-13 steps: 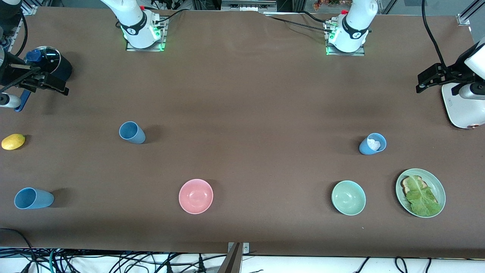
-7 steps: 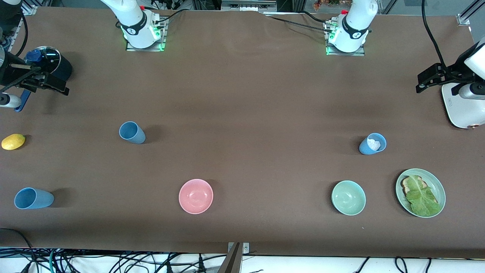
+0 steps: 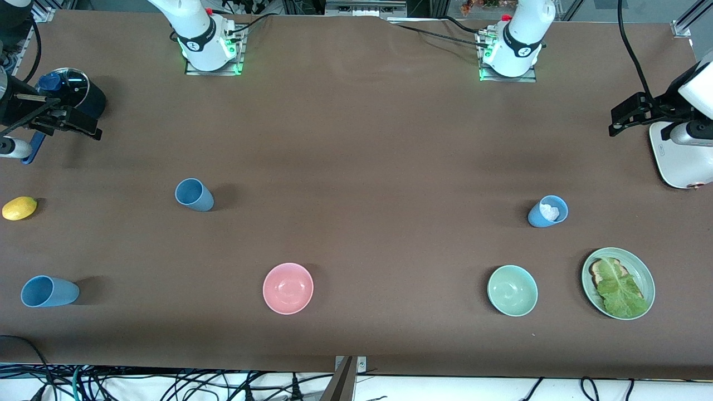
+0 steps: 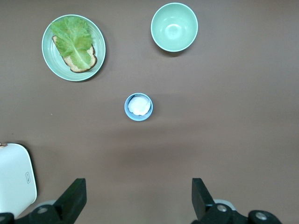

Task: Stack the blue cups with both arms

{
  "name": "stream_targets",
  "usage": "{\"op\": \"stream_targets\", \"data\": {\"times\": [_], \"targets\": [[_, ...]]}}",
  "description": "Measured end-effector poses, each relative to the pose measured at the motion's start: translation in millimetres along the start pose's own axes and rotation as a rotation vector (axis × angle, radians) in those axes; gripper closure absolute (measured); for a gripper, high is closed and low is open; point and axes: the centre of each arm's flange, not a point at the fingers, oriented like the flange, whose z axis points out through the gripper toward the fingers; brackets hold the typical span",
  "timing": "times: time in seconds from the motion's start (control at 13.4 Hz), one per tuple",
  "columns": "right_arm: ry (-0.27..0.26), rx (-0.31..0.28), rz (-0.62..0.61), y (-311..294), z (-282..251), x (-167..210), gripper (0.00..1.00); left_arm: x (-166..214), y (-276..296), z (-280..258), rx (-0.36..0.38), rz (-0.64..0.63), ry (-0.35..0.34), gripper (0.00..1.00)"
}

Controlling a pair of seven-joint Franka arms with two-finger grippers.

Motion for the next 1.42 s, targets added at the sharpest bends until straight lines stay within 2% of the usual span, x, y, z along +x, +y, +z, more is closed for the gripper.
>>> {"op": "stream_targets", "data": {"times": [0.67, 1.42], "targets": [[-0.001, 0.000, 0.000, 0, 0, 0, 0.00, 7, 0, 9, -0.002, 0.001, -0.007, 0.00], [-0.001, -0.001, -0.007, -4, 0, 0, 0.00, 77, -7, 97, -0.017, 0.001, 0.014, 0.00]]}}
